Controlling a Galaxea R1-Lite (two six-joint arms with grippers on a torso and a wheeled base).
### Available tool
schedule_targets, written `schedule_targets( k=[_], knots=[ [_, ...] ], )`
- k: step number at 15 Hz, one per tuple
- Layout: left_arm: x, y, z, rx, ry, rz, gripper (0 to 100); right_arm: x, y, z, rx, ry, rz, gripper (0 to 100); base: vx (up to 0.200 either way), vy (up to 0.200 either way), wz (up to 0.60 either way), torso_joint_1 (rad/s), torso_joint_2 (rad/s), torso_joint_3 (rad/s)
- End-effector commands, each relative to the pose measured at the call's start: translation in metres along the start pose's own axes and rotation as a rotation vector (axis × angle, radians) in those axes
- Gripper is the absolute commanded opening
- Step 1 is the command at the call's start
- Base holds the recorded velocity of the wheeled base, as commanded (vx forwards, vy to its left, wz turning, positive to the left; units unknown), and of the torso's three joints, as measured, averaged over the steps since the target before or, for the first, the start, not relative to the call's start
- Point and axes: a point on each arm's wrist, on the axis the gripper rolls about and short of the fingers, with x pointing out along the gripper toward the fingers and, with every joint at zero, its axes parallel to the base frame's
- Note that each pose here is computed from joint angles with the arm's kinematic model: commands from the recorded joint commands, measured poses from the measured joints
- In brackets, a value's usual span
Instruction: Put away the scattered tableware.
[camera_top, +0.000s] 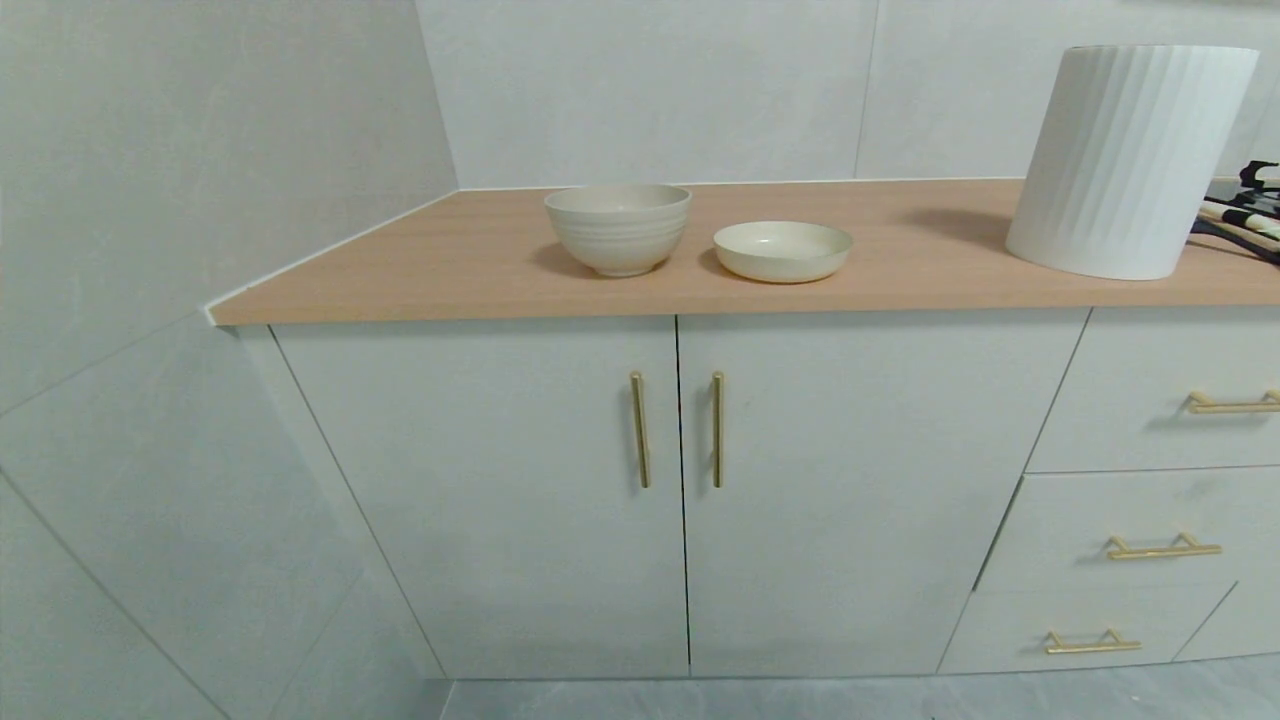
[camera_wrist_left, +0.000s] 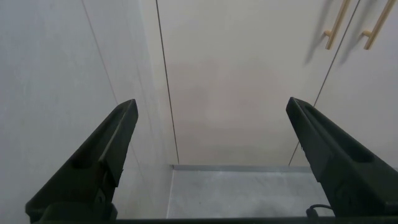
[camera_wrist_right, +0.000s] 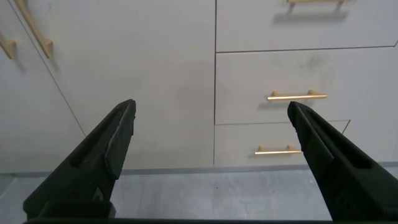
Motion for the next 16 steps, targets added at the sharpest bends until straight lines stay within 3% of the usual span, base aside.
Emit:
schedule_targets(
  k=[1,6,7,9,11,16],
  knots=[
    [0.0,0.0,0.0,0.0,0.0,0.001,100,0.0,0.0,0.0,-0.001,0.002,0.004,100,0.0,0.0,0.0,0.0,0.0,0.0],
    [0.0,0.0,0.0,0.0,0.0,0.001,100,0.0,0.0,0.0,-0.029,0.002,0.015,100,0.0,0.0,0.0,0.0,0.0,0.0],
    [0.0,0.0,0.0,0.0,0.0,0.001,100,0.0,0.001,0.003,-0.03,-0.017,0.038,100,0.0,0.0,0.0,0.0,0.0,0.0],
    [0.0,0.0,0.0,0.0,0.0,0.001,100,-0.011,0.004,0.036,0.013,-0.132,0.161,100,0.0,0.0,0.0,0.0,0.0,0.0],
    [0.0,0.0,0.0,0.0,0.0,0.001,100,0.0,0.006,0.05,0.041,-0.035,0.25,100,0.0,0.0,0.0,0.0,0.0,0.0],
    [0.0,0.0,0.0,0.0,0.0,0.001,100,0.054,0.008,0.072,0.011,0.284,0.282,100,0.0,0.0,0.0,0.0,0.0,0.0]
  ],
)
